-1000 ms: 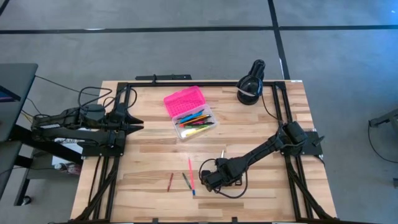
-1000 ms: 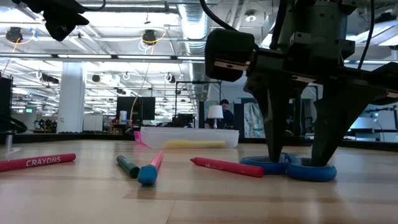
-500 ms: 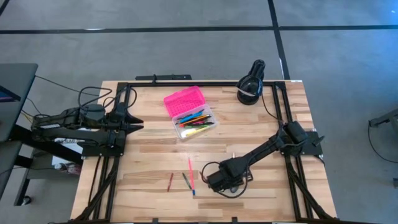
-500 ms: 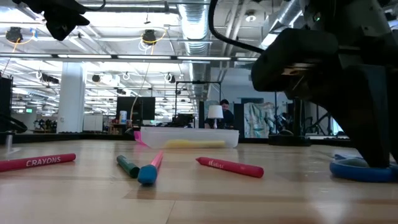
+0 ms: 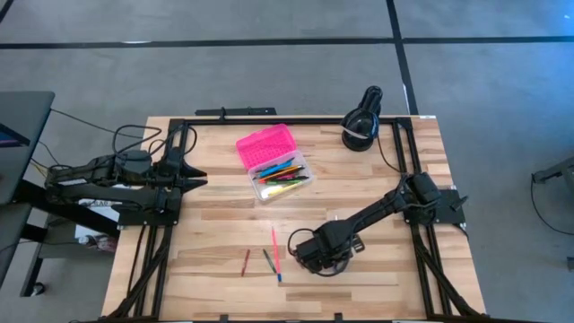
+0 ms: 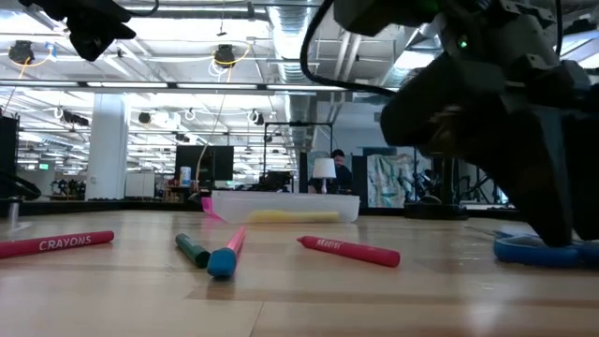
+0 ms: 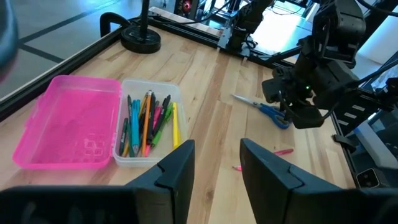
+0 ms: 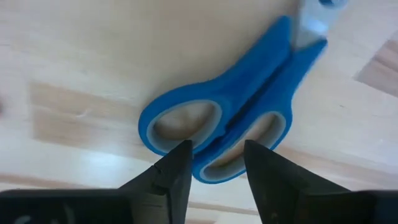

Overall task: Pick & place school supplies into a supply box
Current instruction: Put the blue scissors into the pink supply box

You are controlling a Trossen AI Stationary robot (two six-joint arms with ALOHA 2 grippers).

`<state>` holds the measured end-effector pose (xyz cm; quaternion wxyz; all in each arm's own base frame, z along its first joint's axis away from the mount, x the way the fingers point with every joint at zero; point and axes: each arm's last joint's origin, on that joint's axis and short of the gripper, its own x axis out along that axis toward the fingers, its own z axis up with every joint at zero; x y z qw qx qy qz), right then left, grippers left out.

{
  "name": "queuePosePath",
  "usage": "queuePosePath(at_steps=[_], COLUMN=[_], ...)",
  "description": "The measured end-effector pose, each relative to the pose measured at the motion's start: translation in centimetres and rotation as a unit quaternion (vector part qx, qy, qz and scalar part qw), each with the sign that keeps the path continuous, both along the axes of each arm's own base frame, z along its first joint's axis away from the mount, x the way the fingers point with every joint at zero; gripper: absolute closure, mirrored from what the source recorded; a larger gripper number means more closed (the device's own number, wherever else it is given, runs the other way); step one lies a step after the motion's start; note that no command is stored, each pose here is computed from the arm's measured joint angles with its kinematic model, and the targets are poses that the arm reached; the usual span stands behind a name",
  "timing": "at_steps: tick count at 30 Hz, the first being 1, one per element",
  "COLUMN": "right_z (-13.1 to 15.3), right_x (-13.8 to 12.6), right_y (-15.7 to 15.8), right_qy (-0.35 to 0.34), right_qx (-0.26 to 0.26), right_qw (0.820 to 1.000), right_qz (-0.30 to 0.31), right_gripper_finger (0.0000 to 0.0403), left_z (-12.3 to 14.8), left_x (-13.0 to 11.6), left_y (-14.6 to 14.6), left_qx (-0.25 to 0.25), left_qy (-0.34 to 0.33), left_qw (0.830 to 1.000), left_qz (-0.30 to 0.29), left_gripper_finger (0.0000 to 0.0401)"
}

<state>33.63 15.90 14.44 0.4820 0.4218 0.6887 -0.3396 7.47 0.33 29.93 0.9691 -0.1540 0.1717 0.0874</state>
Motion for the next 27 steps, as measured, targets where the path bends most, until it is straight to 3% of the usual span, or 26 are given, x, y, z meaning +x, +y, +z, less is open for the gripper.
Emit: queuePosePath(at_steps=[10,19,27], right_z=[1.0,1.0,1.0], right_x=[0.9,0.3,-0.4], right_y=[0.3,1.5,2.9], right_qy=[-0.024,-0.004,-0.012], right_qx=[0.005,-0.026,-0.085], right_qw=[1.000,0.994,0.975], right_qz=[-0.015,-0.108,-0.206], right_gripper_finger=[0.0254,0.0265,0.0278], left_z=[0.0,-0.2,-0.2], left_x=[0.0,-0.1,-0.1], left_y=[0.0,0.0,0.0], left_qx=[0.004,0.006,0.013], left_qy=[0.001,0.011,0.013], left_qw=[1.000,1.000,1.000], left_qz=[0.000,-0.001,-0.004], left_gripper_finger=[0.0280,0.0280,0.0280])
